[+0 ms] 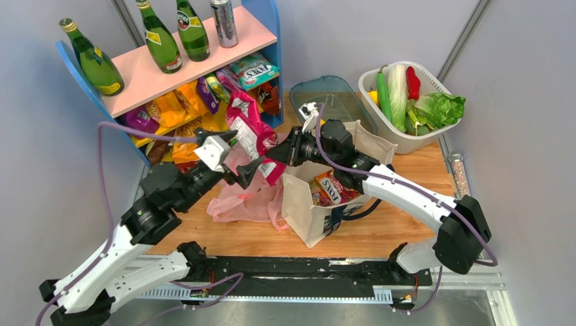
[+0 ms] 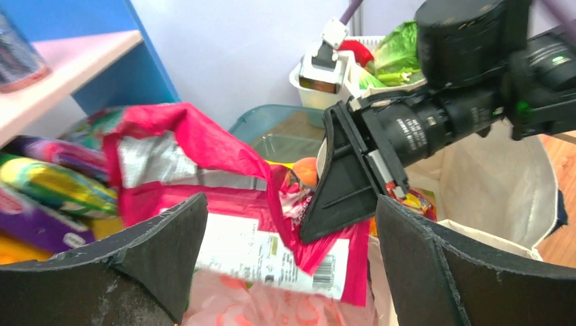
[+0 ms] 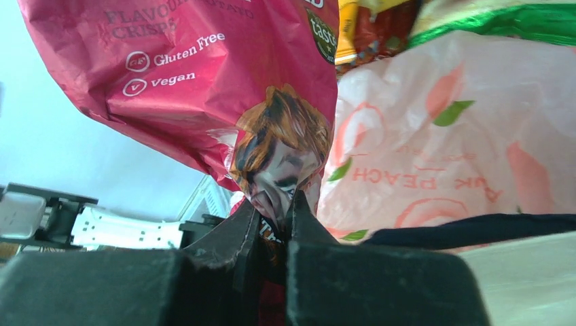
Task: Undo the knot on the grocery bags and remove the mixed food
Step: Pick up the potato chip from the takeout bag.
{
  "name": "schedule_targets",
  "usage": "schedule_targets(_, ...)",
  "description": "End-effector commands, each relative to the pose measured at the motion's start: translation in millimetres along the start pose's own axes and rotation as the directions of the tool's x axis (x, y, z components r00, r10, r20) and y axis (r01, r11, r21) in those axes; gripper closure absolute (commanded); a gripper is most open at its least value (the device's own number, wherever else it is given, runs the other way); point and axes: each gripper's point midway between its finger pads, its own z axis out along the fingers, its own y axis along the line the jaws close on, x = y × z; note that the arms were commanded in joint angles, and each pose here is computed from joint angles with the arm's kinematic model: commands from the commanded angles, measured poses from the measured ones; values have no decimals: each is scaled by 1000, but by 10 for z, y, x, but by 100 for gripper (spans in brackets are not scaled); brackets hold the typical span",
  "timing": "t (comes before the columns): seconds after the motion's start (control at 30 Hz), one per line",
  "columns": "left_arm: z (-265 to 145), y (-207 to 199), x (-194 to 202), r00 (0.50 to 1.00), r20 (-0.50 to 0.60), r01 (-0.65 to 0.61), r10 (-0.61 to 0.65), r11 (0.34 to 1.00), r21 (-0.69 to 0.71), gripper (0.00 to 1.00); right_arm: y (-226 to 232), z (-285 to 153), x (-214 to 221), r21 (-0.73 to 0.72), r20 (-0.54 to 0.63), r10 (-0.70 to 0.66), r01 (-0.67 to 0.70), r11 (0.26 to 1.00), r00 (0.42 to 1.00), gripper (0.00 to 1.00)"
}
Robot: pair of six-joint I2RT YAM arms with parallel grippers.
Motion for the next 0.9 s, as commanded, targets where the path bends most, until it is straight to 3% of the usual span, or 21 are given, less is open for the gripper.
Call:
schedule_targets(0.0, -336, 82, -225, 998, 20, -57, 57, 998, 2, 0, 64, 78, -360, -62, 79, 35, -30, 998, 996, 100)
schedule_targets(0.1, -489, 181, -209, 996, -7, -87, 87, 996, -36, 0, -5, 186, -342, -73, 41, 70, -67, 995, 997, 100)
schedule_targets(0.4, -712, 702, 25, 992, -45, -124, 116, 931, -342, 0, -259, 439, -48, -95, -84, 275, -282, 955, 958, 100)
schedule_targets(0.87, -812, 838, 85, 988, -49, -155, 148, 894, -421, 0, -774, 524, 101, -33, -60, 492, -494, 869, 869, 100)
